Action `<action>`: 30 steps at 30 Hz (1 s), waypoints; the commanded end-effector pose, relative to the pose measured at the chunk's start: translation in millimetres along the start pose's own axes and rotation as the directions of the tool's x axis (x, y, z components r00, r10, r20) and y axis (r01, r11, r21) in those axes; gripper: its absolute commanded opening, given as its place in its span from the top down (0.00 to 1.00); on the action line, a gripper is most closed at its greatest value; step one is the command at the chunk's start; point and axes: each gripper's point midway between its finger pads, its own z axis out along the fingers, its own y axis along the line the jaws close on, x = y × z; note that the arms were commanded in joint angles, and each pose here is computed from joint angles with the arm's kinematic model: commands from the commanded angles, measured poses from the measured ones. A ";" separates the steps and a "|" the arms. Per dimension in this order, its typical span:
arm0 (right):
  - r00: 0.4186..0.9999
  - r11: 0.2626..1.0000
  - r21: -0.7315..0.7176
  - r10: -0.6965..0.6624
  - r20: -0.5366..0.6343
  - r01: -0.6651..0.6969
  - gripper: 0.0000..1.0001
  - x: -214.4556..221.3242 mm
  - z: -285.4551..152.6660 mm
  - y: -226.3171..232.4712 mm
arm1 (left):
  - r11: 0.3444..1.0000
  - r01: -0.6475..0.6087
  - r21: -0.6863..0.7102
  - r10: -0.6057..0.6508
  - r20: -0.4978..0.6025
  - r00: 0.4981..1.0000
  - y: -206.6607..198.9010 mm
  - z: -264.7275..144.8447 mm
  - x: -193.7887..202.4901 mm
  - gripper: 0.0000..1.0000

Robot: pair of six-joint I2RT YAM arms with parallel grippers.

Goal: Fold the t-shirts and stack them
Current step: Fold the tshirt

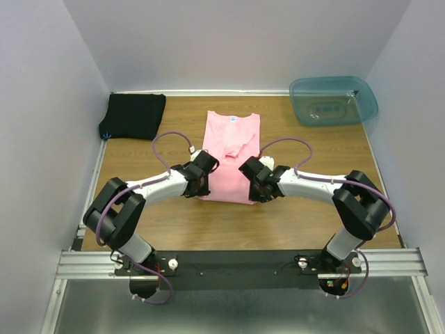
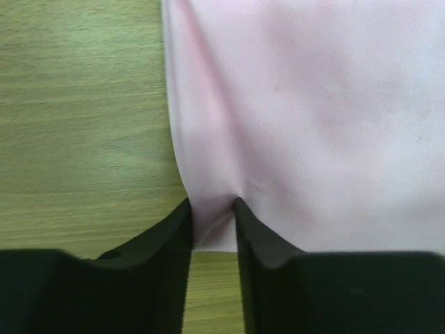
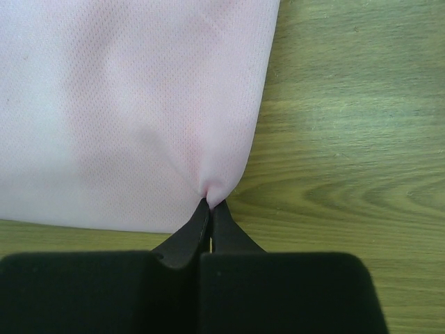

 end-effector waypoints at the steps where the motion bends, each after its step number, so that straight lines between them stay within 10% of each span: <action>1: 0.984 0.986 0.149 -0.054 -0.171 0.080 0.99 54.7 12.0 -46.1 | 0.996 -0.027 -0.087 0.011 -0.179 0.984 22.3 9.4 53.8 0.70; 6: 0.984 0.983 0.155 -0.072 -0.162 0.098 0.99 49.9 9.1 -46.6 | 0.995 -0.052 -0.089 0.033 -0.204 0.978 23.7 7.5 56.7 1.00; 22: 0.839 0.967 0.032 -0.202 -0.505 0.252 1.00 81.3 -143.2 -72.2 | 0.936 -0.053 0.349 0.195 -0.383 0.903 -15.7 -134.1 111.8 1.00; 30: 0.882 0.948 0.030 -0.284 -0.377 0.318 1.00 20.1 -155.2 -41.8 | 0.839 0.014 0.543 0.197 -0.327 0.924 -56.3 -165.5 82.7 1.00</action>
